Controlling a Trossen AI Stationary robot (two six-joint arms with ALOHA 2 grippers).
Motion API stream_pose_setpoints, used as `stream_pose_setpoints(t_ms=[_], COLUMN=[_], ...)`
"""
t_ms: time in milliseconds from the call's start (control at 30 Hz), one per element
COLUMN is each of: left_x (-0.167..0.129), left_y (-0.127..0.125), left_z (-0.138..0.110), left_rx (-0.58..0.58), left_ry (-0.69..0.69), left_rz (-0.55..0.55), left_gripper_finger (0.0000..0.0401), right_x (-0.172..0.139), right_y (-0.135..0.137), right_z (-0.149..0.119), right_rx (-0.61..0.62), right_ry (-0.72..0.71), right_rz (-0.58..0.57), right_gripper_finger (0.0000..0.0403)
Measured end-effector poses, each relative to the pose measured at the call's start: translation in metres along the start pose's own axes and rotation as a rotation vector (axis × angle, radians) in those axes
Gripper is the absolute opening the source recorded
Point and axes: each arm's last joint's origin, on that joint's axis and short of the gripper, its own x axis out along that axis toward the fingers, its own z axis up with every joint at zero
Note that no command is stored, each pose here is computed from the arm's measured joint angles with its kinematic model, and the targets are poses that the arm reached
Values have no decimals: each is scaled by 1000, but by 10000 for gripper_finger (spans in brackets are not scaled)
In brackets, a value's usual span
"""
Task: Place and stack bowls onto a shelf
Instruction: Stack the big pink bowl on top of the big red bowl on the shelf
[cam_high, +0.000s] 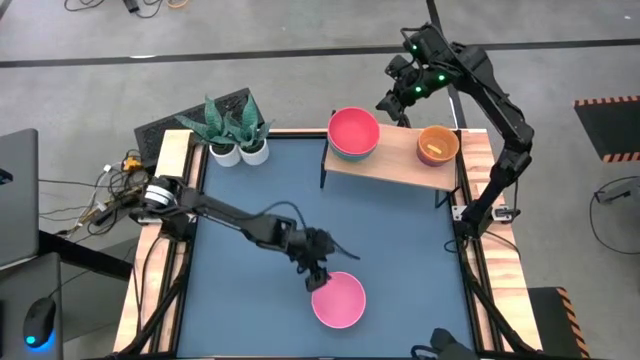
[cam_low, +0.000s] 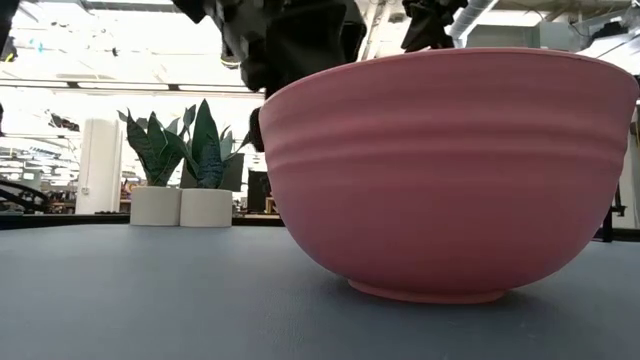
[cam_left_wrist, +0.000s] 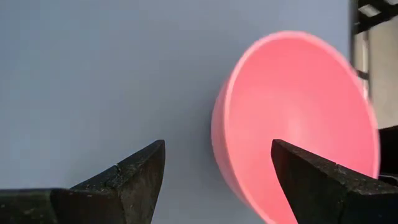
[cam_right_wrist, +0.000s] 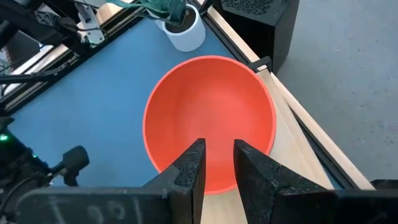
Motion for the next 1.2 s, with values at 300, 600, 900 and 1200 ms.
stream_pose_setpoints(t_ms=[300, 600, 900, 1200], left_x=[17, 18, 14, 6], left_y=[-15, -3, 1, 8], left_z=[-29, -38, -30, -18], left_rx=[-25, -110, -151, -117], left_ry=[42, 132, 101, 65], left_rz=[142, 238, 226, 226], left_gripper_finger=[273, 135, 6, 9], right_x=[0, 1, 1, 1], right_y=[0, 1, 1, 1], right_z=[0, 0, 0, -2], right_rx=[-12, -34, -34, -26], right_ry=[1, 3, 3, 23], right_rz=[0, 3, 2, 3], right_gripper_finger=[107, 107, 107, 107])
